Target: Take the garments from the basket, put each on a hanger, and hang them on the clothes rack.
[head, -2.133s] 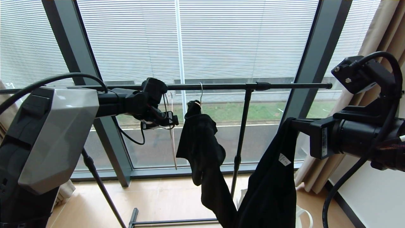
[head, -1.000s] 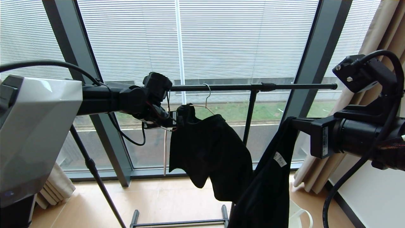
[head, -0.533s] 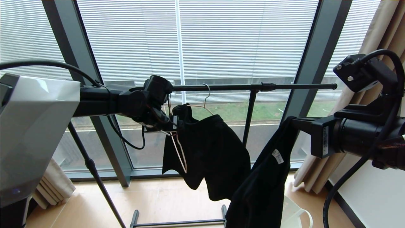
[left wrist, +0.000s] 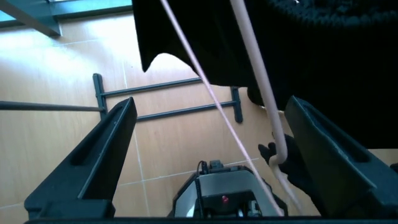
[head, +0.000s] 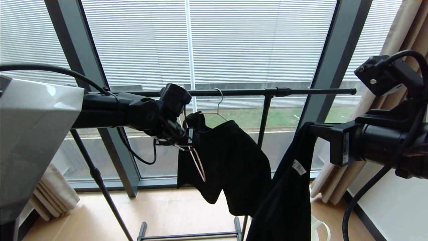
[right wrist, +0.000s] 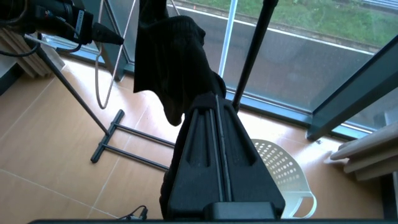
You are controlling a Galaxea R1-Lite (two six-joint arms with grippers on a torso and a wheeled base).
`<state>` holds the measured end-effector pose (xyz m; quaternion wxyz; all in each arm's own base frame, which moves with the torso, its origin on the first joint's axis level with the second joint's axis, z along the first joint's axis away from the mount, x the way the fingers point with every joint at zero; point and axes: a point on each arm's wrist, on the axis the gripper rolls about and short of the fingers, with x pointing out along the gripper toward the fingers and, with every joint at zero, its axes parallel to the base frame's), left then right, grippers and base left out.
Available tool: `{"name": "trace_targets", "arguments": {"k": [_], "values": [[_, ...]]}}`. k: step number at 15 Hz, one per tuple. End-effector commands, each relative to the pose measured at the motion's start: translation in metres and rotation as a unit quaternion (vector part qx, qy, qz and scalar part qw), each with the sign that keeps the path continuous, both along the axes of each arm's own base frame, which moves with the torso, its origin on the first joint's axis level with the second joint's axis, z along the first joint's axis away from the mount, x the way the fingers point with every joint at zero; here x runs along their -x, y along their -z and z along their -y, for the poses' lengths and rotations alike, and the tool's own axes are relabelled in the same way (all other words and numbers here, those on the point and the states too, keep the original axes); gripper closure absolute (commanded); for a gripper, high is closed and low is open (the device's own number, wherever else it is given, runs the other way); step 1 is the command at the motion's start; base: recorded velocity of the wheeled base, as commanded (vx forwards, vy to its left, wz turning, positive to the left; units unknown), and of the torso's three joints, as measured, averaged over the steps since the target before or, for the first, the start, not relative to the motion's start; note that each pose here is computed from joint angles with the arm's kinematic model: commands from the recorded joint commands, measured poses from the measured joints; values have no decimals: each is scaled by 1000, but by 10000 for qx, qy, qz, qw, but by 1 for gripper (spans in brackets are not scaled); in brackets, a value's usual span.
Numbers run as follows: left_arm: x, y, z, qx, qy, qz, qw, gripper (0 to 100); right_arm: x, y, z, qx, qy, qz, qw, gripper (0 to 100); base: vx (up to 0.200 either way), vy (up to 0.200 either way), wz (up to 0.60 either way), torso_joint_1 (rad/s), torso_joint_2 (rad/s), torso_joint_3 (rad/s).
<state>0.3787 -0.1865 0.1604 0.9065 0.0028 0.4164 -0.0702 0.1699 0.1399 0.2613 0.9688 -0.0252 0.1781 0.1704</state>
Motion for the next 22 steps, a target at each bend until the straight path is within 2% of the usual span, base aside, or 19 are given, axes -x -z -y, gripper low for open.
{"name": "trace_targets", "arguments": {"k": [1,3,6,9,10,18,22], "values": [[6,4,7,-34,78,-44,10000,0,0,-1,0,-7,-1,9,10000,100,0,0,0,0,0,0],[9,6,9,-130,4,-44,9999,0,0,-1,0,-7,-1,9,10000,100,0,0,0,0,0,0],[13,8,17,-16,-56,-44,10000,0,1,-1,0,-10,6,16,10000,100,0,0,0,0,0,0],[12,13,17,-43,-64,-91,9999,0,2,-3,2,-28,4,48,10000,100,0,0,0,0,0,0],[10,14,17,-46,-72,-97,9999,100,2,-3,2,-28,4,48,10000,100,0,0,0,0,0,0],[11,11,15,-22,-82,-67,9999,100,2,-2,2,-18,4,36,10000,100,0,0,0,0,0,0],[16,-10,7,83,-113,157,9998,100,2,-2,2,-18,4,36,10000,100,0,0,0,0,0,0]]}}
